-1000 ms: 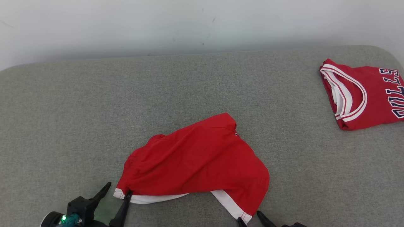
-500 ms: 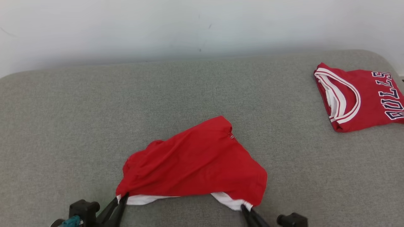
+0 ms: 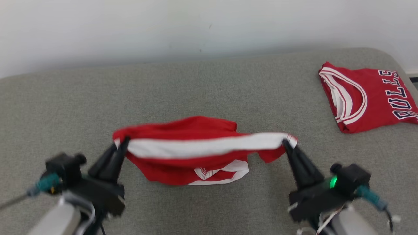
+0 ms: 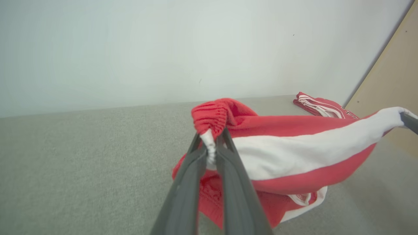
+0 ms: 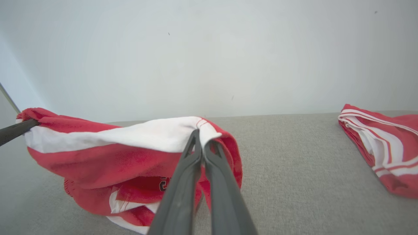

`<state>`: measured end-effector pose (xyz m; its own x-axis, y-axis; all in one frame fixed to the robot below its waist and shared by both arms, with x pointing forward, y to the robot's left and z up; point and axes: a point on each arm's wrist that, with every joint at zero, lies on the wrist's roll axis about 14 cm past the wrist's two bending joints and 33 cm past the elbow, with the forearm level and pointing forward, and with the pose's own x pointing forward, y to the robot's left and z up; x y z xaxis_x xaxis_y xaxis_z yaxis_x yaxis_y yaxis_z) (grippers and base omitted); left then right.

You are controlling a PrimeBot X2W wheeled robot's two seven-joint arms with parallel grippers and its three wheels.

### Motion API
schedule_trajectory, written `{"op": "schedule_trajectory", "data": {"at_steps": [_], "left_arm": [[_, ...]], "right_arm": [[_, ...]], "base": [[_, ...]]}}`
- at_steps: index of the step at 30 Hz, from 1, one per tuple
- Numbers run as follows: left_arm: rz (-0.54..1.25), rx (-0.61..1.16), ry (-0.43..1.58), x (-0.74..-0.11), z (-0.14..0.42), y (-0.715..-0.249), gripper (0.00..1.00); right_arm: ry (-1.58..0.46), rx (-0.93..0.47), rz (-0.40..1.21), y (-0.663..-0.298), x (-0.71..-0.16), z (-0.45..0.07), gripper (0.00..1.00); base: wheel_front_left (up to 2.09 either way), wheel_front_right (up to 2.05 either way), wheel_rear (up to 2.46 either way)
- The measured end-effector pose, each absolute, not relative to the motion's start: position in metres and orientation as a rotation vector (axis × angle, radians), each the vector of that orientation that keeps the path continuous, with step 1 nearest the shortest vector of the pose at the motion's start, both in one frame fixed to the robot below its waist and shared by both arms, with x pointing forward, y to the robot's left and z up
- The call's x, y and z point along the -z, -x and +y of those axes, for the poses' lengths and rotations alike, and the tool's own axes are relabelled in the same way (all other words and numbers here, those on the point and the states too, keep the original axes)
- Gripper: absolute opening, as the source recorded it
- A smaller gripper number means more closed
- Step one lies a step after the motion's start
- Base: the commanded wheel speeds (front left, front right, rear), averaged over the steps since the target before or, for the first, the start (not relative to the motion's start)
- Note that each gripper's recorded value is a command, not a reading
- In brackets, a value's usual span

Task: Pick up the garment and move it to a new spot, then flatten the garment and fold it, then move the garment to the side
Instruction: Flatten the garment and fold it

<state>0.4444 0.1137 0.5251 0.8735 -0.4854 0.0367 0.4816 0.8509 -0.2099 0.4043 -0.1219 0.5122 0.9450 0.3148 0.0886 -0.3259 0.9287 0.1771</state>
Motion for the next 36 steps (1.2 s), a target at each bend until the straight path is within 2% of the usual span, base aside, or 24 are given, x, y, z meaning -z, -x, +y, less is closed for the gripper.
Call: {"op": "schedule_trajectory", "data": {"at_steps": [3, 14, 20, 28, 36], "left_arm": [[-0.016, 0.526, 0.205, -0.547, 0.111, -0.464, 0.0], [-0.23, 0.595, 0.173, -0.689, 0.083, -0.582, 0.0], [-0.288, 0.601, 0.167, -0.731, 0.067, -0.638, 0.0], [-0.332, 0.597, 0.168, -0.742, 0.05, -0.695, 0.0], [-0.288, 0.588, 0.174, -0.707, 0.038, -0.732, 0.0]], "right_arm": [[-0.166, -0.321, -0.108, -0.422, -0.53, -0.132, 0.0], [-0.129, -0.331, -0.369, -0.547, -0.664, -0.149, 0.0], [-0.13, -0.321, -0.437, -0.61, -0.716, -0.155, 0.0], [-0.099, -0.254, -0.434, -0.674, -0.724, -0.175, 0.0], [-0.041, -0.214, -0.394, -0.708, -0.7, -0.186, 0.0]], "base": [[0.0, 0.0, 0.0], [0.0, 0.0, 0.0], [0.0, 0.0, 0.0], [0.0, 0.0, 0.0], [0.0, 0.0, 0.0]]}}
